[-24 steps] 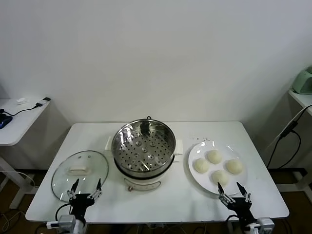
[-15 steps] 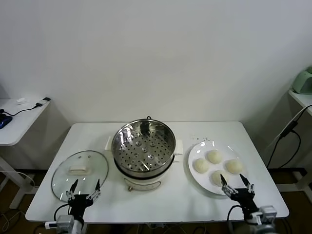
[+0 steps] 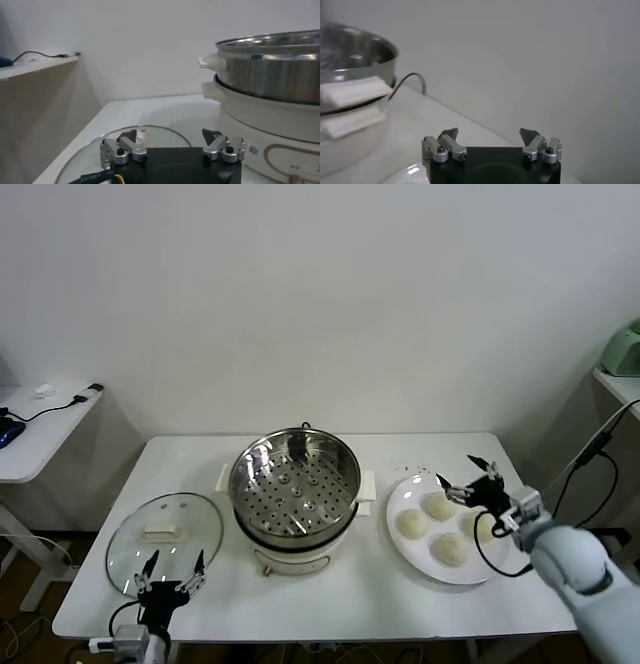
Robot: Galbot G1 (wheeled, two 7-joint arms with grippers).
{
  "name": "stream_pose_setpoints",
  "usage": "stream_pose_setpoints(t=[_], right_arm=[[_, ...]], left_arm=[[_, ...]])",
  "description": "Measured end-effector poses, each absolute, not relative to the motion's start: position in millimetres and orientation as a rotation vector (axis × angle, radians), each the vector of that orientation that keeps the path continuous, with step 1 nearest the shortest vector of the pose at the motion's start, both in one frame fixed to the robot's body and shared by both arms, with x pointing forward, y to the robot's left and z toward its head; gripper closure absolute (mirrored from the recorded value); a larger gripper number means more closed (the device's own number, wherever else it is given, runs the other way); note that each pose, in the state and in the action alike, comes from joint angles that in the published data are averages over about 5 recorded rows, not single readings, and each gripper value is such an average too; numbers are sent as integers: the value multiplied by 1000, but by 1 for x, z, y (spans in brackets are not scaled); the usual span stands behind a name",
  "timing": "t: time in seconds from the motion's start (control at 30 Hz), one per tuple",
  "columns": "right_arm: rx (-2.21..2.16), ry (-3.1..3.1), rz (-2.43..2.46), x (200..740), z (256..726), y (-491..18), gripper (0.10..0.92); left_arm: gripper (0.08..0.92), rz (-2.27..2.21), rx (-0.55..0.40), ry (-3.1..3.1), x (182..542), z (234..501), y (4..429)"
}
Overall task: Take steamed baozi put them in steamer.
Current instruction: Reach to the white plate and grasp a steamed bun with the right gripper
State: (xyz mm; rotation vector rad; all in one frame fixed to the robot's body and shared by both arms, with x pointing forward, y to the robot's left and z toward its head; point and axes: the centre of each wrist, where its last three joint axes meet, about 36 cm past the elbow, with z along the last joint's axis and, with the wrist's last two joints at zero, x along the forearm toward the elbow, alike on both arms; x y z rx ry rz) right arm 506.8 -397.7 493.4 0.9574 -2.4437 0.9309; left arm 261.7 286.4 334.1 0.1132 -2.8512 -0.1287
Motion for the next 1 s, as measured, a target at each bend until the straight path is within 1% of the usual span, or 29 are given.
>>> stream_pose_setpoints(t=[0.27, 0.4, 0.53, 0.7, 1.0], right_arm=[[1286, -1973, 1195, 573, 531, -411, 200], [1345, -1773, 1260, 606, 551, -406, 200], [1360, -1594, 1298, 631, 561, -394, 200], [1334, -1447, 1305, 653, 558, -380, 200], [1275, -1311, 1299, 677, 527, -359, 200]], left_arm=[[177, -121, 104, -2846, 257, 331, 280], [177, -121, 101, -2845, 254, 330, 277], [177, -121, 105, -2848, 253, 330, 277], [177, -123, 116, -2853, 252, 332, 280], [177, -125, 120, -2855, 253, 333, 282]])
